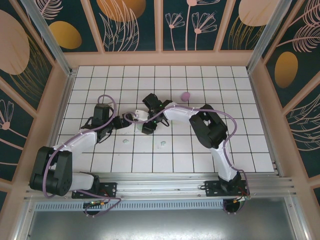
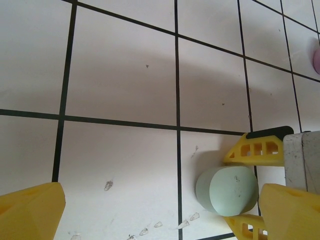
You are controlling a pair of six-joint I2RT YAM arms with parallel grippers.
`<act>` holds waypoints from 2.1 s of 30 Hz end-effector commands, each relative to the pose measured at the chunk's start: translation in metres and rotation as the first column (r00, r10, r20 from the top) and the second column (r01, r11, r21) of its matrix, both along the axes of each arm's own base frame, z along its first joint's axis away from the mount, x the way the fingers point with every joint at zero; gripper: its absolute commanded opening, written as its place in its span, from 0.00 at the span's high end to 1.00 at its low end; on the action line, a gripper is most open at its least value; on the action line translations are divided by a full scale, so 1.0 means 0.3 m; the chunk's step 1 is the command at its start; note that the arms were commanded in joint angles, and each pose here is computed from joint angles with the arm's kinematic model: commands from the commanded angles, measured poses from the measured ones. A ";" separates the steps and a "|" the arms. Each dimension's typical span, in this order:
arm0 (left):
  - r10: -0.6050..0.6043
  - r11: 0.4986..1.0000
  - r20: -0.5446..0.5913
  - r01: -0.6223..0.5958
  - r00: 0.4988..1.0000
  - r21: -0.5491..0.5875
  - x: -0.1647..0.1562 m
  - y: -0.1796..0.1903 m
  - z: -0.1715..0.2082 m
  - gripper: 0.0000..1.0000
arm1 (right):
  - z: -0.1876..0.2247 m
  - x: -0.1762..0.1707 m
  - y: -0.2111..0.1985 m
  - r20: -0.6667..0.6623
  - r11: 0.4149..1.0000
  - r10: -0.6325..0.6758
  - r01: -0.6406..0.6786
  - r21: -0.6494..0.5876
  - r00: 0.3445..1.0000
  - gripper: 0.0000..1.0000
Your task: Insert the wireless bluetooth earbuds into the charging case
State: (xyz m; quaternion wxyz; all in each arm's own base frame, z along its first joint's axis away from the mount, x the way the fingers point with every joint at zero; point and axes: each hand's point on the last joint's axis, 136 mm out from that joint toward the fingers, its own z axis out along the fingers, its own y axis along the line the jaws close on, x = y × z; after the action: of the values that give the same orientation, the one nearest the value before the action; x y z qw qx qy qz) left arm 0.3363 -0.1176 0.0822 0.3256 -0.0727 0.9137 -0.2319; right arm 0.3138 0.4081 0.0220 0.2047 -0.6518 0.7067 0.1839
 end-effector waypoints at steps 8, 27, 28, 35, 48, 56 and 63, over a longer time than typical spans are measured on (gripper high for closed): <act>-0.044 0.999 0.034 0.043 0.998 0.019 0.005 -0.010 0.033 0.01 | -0.047 -0.043 0.026 -0.063 0.999 0.045 -0.046 -0.016 0.997 0.54; -0.195 0.981 0.240 0.192 0.951 0.037 -0.021 -0.057 0.180 0.06 | 0.202 -0.037 -0.080 -0.145 0.987 -0.037 0.059 0.150 0.989 0.73; -0.205 0.979 0.254 0.203 0.945 0.034 -0.023 -0.064 0.193 0.06 | 0.226 -0.037 -0.095 -0.147 0.985 -0.041 0.065 0.159 0.988 0.73; -0.349 0.919 0.445 0.393 0.825 -0.008 -0.063 -0.162 0.363 0.13 | 0.403 -0.057 -0.215 -0.171 0.971 -0.073 0.109 0.212 0.983 0.74; -0.559 0.700 0.747 0.688 0.360 0.192 -0.291 -0.334 0.651 0.12 | 0.688 -0.202 -0.306 -0.159 0.970 -0.050 0.086 0.227 0.986 0.75; -0.623 0.554 0.766 0.781 0.158 0.290 -0.399 -0.425 0.680 0.13 | 0.781 -0.292 -0.285 -0.133 0.977 -0.010 0.038 0.209 0.991 0.75; -0.676 0.499 0.720 0.815 0.154 0.294 -0.399 -0.453 0.646 0.21 | 0.821 -0.346 -0.254 -0.097 0.981 0.028 -0.009 0.193 0.995 0.74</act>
State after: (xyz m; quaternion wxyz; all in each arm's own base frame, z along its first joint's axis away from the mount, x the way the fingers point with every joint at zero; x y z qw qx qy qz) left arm 0.2224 -0.2494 0.2696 0.5164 0.4398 0.5881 -0.4405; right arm 0.2196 0.3379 0.2541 0.2258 -0.6190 0.6914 0.2965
